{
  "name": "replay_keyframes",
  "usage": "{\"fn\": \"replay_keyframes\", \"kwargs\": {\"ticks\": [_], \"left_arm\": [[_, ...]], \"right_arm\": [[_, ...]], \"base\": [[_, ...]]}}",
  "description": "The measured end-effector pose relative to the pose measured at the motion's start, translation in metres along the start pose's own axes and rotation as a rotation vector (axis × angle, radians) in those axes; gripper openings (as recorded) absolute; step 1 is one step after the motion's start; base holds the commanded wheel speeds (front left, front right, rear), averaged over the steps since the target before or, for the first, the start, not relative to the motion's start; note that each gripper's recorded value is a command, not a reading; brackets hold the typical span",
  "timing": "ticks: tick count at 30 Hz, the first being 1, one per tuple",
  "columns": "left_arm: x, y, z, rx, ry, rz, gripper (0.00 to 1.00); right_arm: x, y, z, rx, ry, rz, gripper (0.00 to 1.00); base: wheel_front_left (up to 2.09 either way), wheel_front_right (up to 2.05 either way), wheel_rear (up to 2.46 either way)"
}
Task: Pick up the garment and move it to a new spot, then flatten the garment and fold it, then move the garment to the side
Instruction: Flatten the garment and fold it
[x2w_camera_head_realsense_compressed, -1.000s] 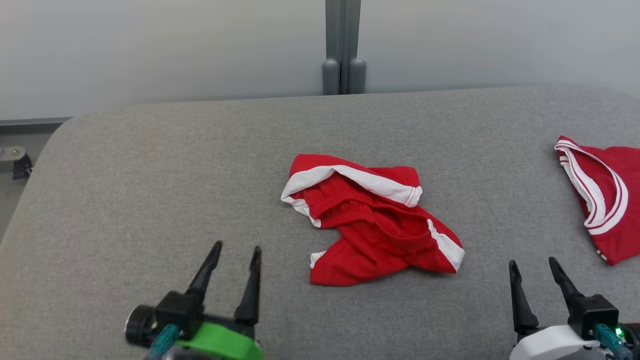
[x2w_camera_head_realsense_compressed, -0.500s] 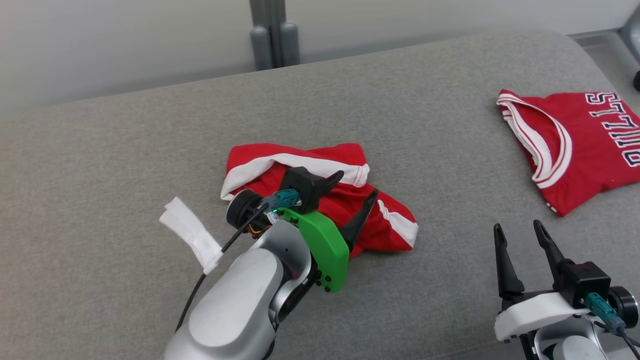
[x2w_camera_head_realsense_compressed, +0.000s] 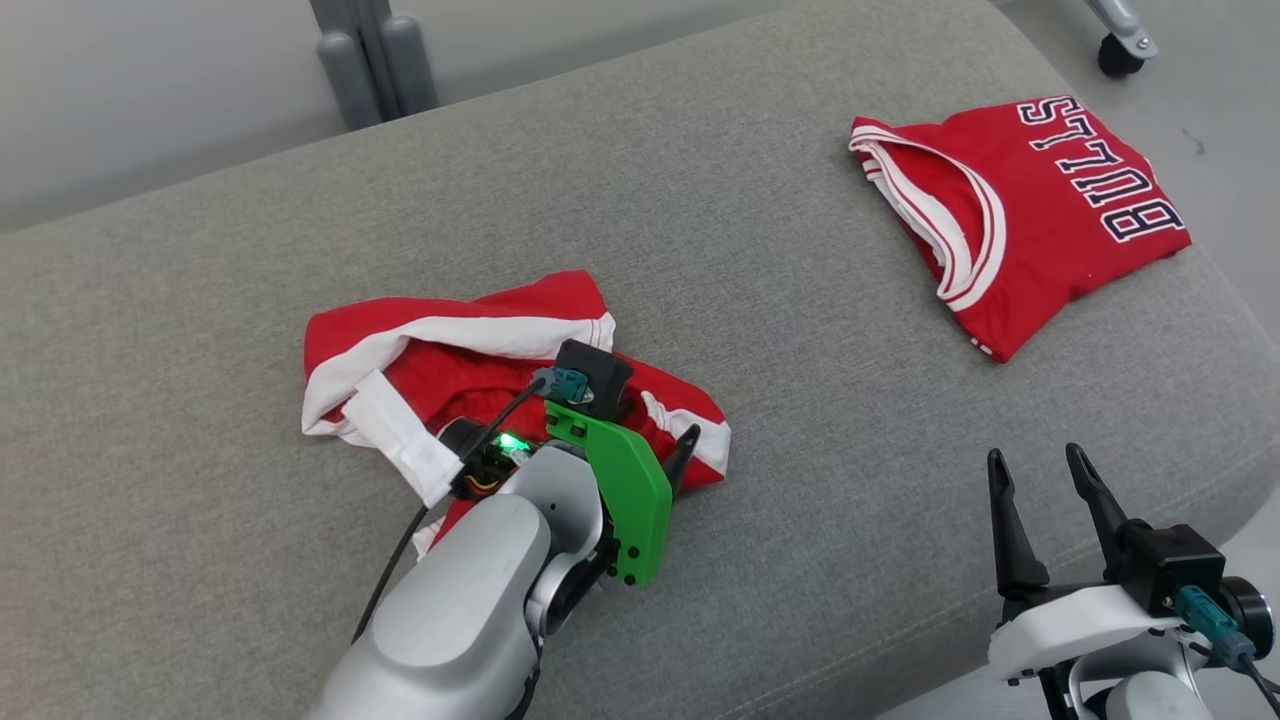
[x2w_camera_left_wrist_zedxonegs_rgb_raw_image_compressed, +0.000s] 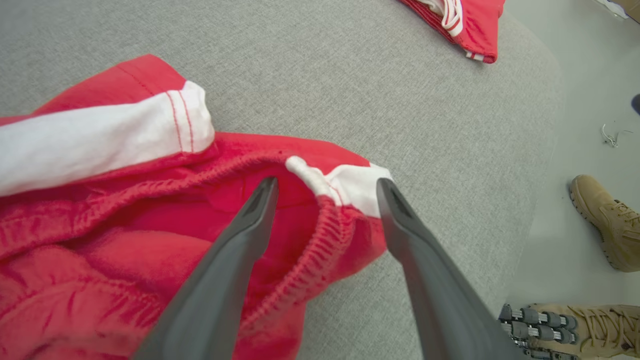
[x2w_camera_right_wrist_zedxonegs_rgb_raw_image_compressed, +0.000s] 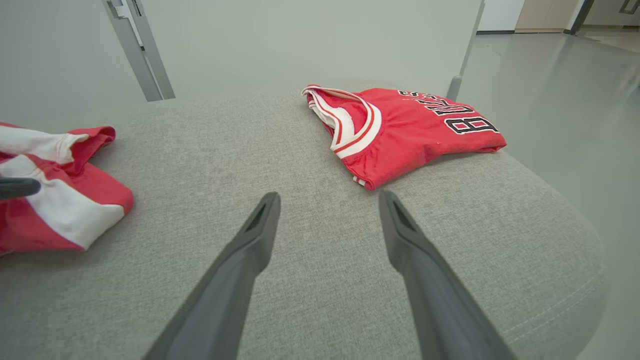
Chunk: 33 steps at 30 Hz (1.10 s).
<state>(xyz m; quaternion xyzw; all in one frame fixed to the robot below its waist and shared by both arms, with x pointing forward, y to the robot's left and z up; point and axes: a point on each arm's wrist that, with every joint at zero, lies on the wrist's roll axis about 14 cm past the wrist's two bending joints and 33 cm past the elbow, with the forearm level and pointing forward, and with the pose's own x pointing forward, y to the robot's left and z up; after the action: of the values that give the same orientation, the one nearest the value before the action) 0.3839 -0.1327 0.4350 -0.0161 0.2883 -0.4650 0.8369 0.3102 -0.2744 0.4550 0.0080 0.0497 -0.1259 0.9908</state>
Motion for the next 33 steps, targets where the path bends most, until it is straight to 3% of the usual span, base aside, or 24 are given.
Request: {"fn": "replay_keyframes", "kwargs": {"ticks": [1, 2, 6, 12, 17, 23, 28, 33], "left_arm": [[0.003, 0.001, -0.003, 0.000, 0.014, 0.000, 0.66], [0.004, 0.002, -0.004, -0.005, 0.019, -0.002, 0.00], [0.005, 0.001, 0.010, -0.042, -0.023, -0.022, 0.00], [-0.012, 0.008, 0.096, -0.044, -0.245, -0.035, 0.00], [-0.049, 0.015, 0.181, 0.035, -0.456, -0.041, 0.00], [-0.085, 0.004, 0.240, 0.113, -0.595, -0.065, 0.00], [-0.091, -0.028, 0.233, 0.083, -0.581, -0.195, 0.00], [-0.084, -0.031, 0.144, 0.013, -0.410, -0.255, 0.00]], "right_arm": [[0.000, -0.001, 0.000, -0.001, 0.002, -0.005, 1.00], [0.000, -0.002, 0.000, -0.002, 0.001, -0.007, 1.00], [0.000, -0.003, 0.003, -0.002, -0.008, -0.010, 1.00], [-0.005, -0.005, 0.000, -0.005, -0.002, -0.012, 1.00], [-0.003, 0.002, 0.001, -0.001, -0.007, 0.010, 1.00], [-0.005, 0.006, 0.005, 0.007, -0.023, 0.024, 1.00], [-0.008, 0.003, 0.007, 0.019, -0.031, 0.013, 1.00], [-0.013, -0.002, 0.000, 0.019, -0.011, -0.001, 1.00]], "base": [[0.00, 0.00, 0.00], [0.00, 0.00, 0.00], [0.00, 0.00, 0.00], [0.00, 0.00, 0.00], [0.00, 0.00, 0.00], [0.00, 0.00, 0.00], [0.00, 0.00, 0.00], [0.00, 0.00, 0.00]]}}
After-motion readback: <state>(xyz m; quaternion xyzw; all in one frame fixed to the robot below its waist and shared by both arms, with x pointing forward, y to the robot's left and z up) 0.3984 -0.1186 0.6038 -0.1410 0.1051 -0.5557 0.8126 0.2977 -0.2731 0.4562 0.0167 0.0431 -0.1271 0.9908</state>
